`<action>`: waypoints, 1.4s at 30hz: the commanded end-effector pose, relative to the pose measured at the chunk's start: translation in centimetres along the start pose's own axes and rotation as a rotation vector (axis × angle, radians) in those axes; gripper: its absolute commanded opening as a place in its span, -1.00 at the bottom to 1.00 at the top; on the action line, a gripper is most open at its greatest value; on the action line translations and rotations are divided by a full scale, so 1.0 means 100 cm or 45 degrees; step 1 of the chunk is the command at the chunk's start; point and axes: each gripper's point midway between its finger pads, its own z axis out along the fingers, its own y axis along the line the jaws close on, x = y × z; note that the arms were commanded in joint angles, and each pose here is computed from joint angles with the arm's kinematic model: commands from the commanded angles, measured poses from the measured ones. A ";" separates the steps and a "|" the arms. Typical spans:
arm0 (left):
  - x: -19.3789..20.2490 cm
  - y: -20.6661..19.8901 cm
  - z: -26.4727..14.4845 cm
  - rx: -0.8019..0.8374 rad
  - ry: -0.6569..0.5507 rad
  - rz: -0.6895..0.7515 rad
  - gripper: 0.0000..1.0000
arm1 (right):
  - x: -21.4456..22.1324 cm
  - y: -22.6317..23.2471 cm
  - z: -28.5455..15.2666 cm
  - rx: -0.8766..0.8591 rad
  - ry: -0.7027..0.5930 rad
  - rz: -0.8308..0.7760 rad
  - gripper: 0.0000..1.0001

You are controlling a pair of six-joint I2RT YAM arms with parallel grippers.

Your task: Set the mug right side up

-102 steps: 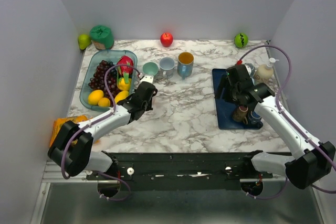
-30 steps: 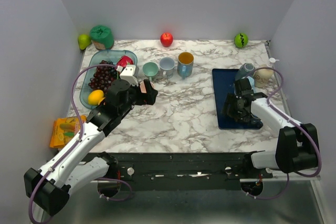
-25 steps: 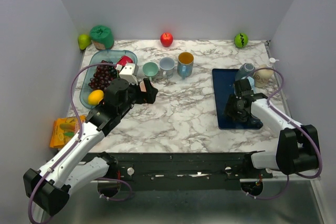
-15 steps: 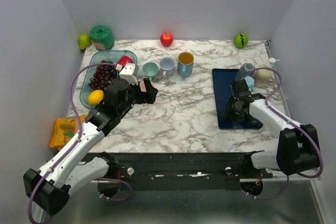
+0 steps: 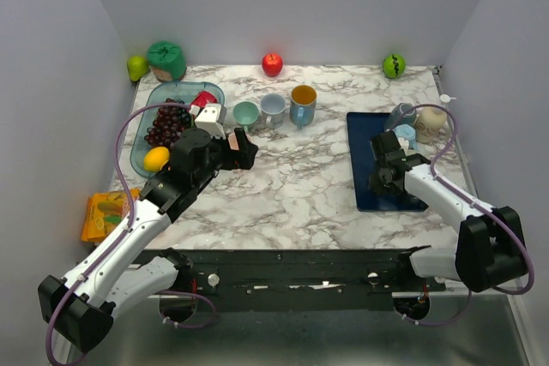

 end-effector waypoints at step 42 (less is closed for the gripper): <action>-0.030 -0.102 -0.029 0.690 -0.038 -0.146 0.98 | -0.105 0.127 -0.241 -1.373 -0.498 0.160 -0.99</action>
